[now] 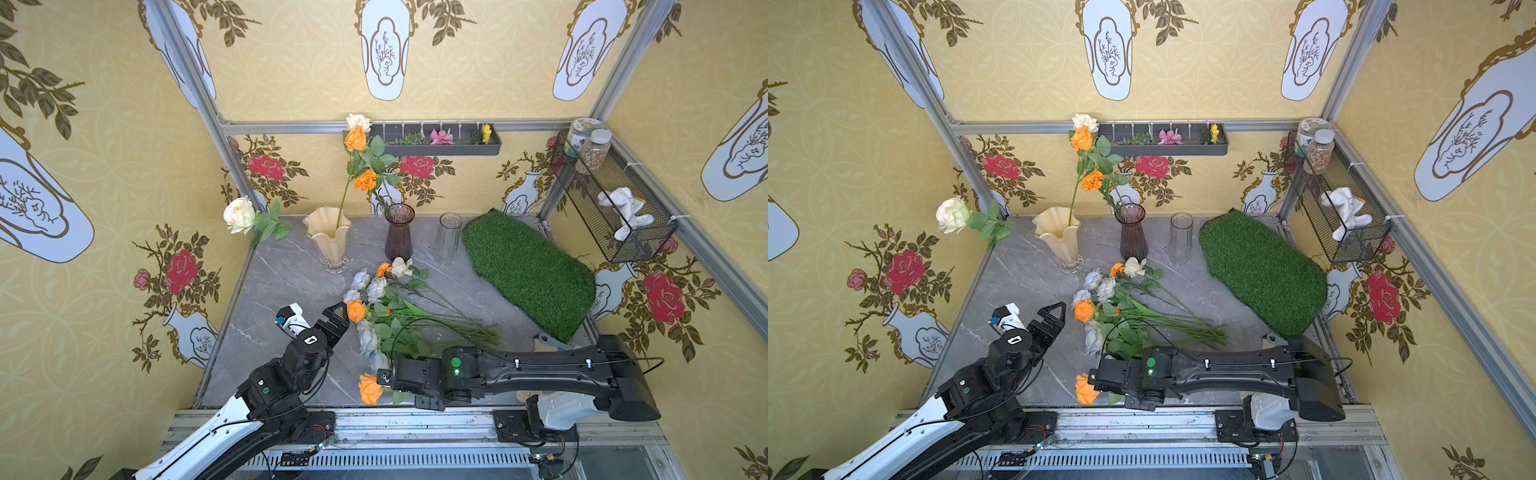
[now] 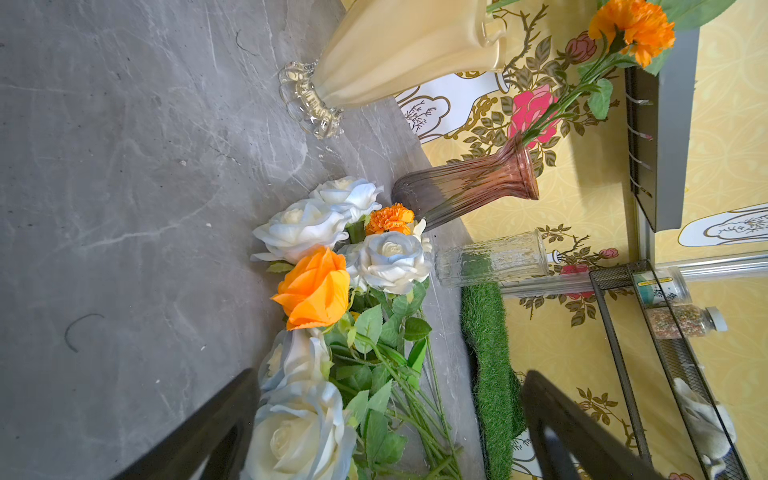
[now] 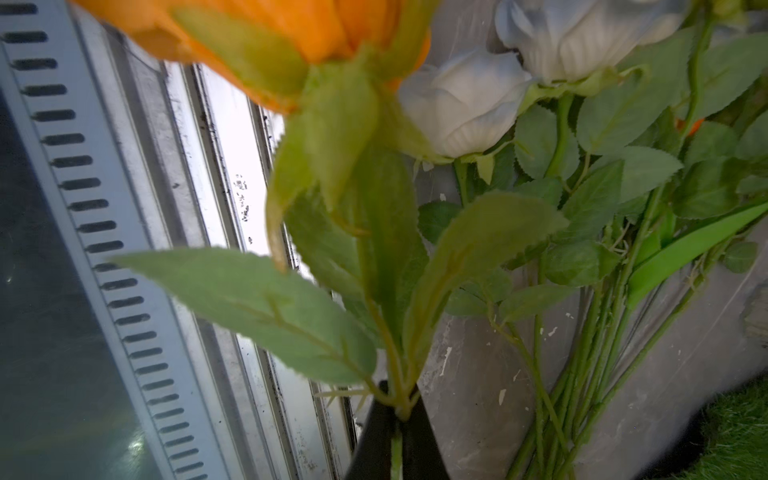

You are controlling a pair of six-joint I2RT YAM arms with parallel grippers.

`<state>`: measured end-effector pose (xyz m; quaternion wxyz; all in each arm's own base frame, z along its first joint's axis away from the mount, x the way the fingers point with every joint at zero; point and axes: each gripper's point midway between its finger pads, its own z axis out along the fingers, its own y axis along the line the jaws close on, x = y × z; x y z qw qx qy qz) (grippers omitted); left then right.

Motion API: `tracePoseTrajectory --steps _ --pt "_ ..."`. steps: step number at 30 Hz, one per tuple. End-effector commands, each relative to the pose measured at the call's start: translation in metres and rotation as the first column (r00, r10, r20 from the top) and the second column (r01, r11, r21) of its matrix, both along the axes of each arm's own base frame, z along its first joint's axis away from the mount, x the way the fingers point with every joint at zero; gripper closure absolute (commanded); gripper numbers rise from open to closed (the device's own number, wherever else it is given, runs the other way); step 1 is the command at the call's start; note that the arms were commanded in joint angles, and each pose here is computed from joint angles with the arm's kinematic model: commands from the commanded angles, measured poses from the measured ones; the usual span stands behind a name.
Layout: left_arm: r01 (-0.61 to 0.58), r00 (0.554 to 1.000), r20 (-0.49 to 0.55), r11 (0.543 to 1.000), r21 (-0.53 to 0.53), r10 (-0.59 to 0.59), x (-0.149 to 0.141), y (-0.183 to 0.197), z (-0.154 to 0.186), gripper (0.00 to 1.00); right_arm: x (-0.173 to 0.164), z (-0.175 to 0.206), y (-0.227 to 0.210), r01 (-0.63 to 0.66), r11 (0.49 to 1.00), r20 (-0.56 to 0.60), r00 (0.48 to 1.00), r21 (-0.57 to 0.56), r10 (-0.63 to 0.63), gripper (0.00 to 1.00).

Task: Arrange the flowers in different vases according to their colors
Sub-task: Pick up the flower at the center of the board, then insert the flower into the vase.

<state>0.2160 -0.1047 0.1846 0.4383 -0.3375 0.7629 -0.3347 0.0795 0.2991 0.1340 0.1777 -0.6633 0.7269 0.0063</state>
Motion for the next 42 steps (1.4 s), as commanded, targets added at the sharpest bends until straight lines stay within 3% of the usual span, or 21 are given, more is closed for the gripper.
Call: tracePoseTrajectory --steps 1,4,6,9,13,20,25,27,36,42 --pt "-0.020 1.000 -0.002 1.000 0.001 0.020 -0.001 0.005 -0.004 0.00 0.016 0.031 0.003 0.021 0.995 0.055 0.998 0.102 -0.027 1.00" --pt "-0.026 1.000 0.003 1.000 -0.007 0.026 -0.002 0.007 -0.004 0.00 0.040 0.076 0.005 0.082 0.953 0.040 0.994 0.290 -0.098 1.00" --pt "-0.027 1.000 0.004 1.000 -0.010 0.027 -0.002 0.007 -0.004 0.00 0.059 0.114 0.005 0.112 0.892 0.046 0.988 0.437 -0.146 1.00" --pt "-0.024 1.000 0.000 1.000 -0.005 0.024 -0.002 0.006 -0.004 0.00 0.089 0.176 0.004 0.097 0.767 0.113 0.970 0.635 -0.217 1.00" --pt "-0.019 1.000 -0.002 1.000 0.006 0.019 0.000 0.003 -0.004 0.00 0.128 0.252 -0.003 0.054 0.592 0.186 0.923 0.804 -0.336 1.00" --pt "-0.010 1.000 0.007 1.000 0.019 0.010 0.003 0.000 -0.002 0.00 0.211 0.344 -0.016 -0.032 0.380 0.240 0.823 0.924 -0.514 1.00" --pt "-0.005 1.000 0.021 1.000 0.024 0.004 0.005 -0.001 -0.001 0.00 0.280 0.392 -0.038 -0.061 0.140 0.135 0.777 0.988 -0.614 1.00" --pt "-0.005 1.000 0.030 1.000 0.030 0.004 0.006 -0.002 0.000 0.00 0.302 0.402 -0.041 -0.075 0.080 0.109 0.763 0.994 -0.637 1.00" --pt "-0.002 0.999 0.044 0.997 0.072 -0.001 0.013 -0.006 0.004 0.00 0.378 0.420 -0.034 -0.150 -0.049 0.077 0.727 0.987 -0.683 1.00" --pt "-0.008 0.999 0.050 0.996 0.084 0.004 0.015 -0.007 0.004 0.00 0.413 0.381 -0.015 -0.090 -0.018 0.054 0.734 0.996 -0.677 1.00"
